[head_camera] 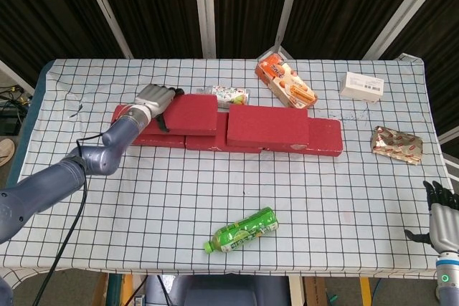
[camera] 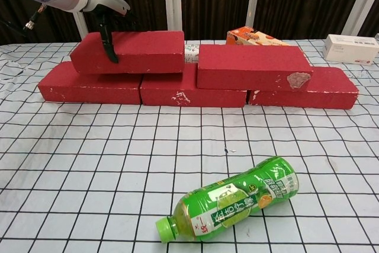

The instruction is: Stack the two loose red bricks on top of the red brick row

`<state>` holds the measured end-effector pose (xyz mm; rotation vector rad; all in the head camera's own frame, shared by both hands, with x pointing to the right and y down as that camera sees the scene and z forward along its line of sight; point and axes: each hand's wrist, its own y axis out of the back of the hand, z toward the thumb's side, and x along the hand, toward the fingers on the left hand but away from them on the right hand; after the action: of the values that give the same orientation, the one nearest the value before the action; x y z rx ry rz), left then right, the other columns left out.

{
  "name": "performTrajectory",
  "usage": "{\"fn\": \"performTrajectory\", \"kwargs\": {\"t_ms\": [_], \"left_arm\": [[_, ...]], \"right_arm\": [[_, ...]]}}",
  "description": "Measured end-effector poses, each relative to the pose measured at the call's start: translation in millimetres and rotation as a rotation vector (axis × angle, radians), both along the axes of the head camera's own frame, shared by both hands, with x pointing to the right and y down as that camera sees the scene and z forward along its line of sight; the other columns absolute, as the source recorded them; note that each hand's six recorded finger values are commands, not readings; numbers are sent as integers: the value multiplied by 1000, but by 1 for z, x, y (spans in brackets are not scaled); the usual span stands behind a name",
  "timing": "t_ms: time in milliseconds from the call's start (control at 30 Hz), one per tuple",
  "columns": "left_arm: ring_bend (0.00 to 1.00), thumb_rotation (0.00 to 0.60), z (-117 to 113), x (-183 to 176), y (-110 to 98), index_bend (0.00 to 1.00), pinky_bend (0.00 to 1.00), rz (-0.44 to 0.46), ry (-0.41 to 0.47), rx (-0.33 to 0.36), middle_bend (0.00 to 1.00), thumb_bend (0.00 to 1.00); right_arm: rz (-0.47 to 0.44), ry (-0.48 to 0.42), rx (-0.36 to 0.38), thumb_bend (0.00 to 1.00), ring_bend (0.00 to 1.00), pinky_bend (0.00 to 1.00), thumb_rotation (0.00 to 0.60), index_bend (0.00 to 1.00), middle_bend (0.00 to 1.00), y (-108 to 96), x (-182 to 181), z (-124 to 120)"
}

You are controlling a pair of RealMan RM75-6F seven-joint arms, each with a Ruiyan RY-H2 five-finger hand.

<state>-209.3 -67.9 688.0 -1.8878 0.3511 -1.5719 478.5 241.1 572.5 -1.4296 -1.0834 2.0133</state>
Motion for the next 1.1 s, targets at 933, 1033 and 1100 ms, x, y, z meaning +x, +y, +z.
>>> {"fn": "performTrajectory", "kwargs": {"t_ms": [933,1033,1100], "left_arm": [[172,600,14,22,12,179,177,51,19,-29,208,51],[172,600,15,23,13,178,177,53,17,-31,207,51],[172,600,15,23,13,175,177,53,15,-33,206,51]], "right_arm": [[16,4,-3,171,0,0,600,0,0,0,3,-1],[18,4,-2,172,0,0,600,0,0,0,4,-1],[20,4,-2,171,0,0,600,0,0,1,4,-2]]}}
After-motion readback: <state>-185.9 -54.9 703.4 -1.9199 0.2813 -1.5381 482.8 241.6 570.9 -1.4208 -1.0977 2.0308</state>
